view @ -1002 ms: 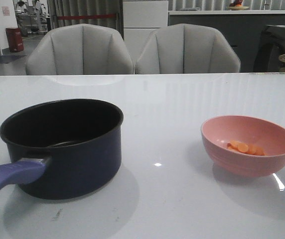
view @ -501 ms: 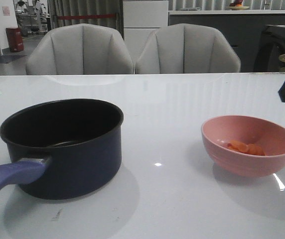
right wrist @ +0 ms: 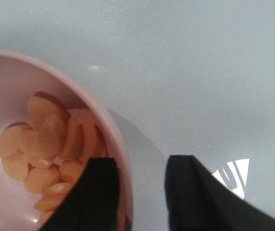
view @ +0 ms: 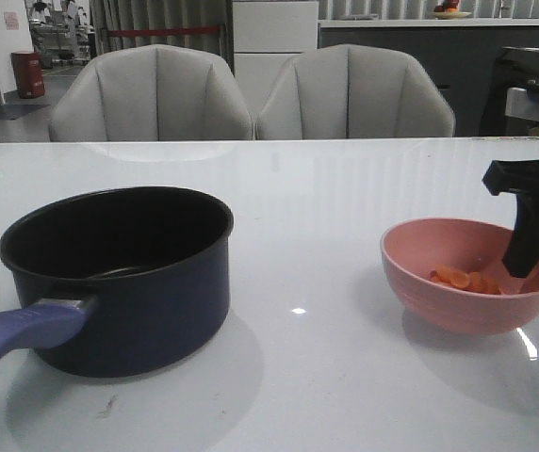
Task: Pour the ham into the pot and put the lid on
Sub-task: 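Grasp the rim of the pink bowl with the right gripper, then lift the pink bowl and carry it over the saucepan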
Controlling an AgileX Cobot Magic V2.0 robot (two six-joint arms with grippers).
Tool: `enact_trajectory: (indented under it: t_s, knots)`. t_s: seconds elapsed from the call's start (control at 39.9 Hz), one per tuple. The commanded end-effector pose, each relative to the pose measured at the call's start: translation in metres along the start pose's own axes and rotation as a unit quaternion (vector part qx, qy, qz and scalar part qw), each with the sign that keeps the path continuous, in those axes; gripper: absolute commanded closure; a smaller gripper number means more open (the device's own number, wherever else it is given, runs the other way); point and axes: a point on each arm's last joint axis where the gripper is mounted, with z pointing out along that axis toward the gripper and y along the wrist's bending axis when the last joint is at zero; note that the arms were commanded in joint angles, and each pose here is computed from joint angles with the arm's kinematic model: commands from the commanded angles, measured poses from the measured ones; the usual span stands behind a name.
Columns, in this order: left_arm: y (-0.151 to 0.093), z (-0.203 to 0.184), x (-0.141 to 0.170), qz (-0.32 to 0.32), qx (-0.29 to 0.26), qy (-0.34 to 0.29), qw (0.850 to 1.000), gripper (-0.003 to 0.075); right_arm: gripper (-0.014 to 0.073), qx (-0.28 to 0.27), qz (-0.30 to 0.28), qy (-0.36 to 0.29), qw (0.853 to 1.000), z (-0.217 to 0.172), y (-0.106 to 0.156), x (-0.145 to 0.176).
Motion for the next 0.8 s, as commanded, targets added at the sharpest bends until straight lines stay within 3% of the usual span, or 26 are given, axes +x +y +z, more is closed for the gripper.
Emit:
enact_trajectory:
  t_s: [0.0,0.18,0.33,0.48,0.65,0.78]
  knots:
    - [0.0,-0.001,-0.017,-0.007,0.001,-0.052,0.999,0.0325,0.0457,-0.007,-0.004,-0.042,0.999,-0.015,0.004,-0.013]
    - [0.0,-0.001,-0.017,-0.007,0.001,-0.052,0.999,0.0325,0.0455,0.002,-0.001,-0.093,0.996,-0.016,0.002,-0.022]
    - [0.0,-0.001,-0.017,-0.007,0.001,-0.052,0.999,0.0325,0.0455,-0.01,-0.006,-0.087,0.996,-0.028,0.008,-0.03]
    - [0.0,-0.001,-0.017,-0.007,0.001,-0.052,0.999,0.0325,0.0455,-0.028,-0.059,-0.113,0.991,-0.051,0.033,-0.04]
    - [0.0,-0.001,-0.017,-0.007,0.001,-0.052,0.999,0.0325,0.0455,-0.055,-0.122,-0.202,0.97,-0.082,0.078,-0.042]
    - [0.0,-0.001,-0.017,-0.007,0.001,-0.052,0.999,0.0325,0.0455,-0.078,-0.183,-0.264,0.944,-0.096,0.118,-0.036]
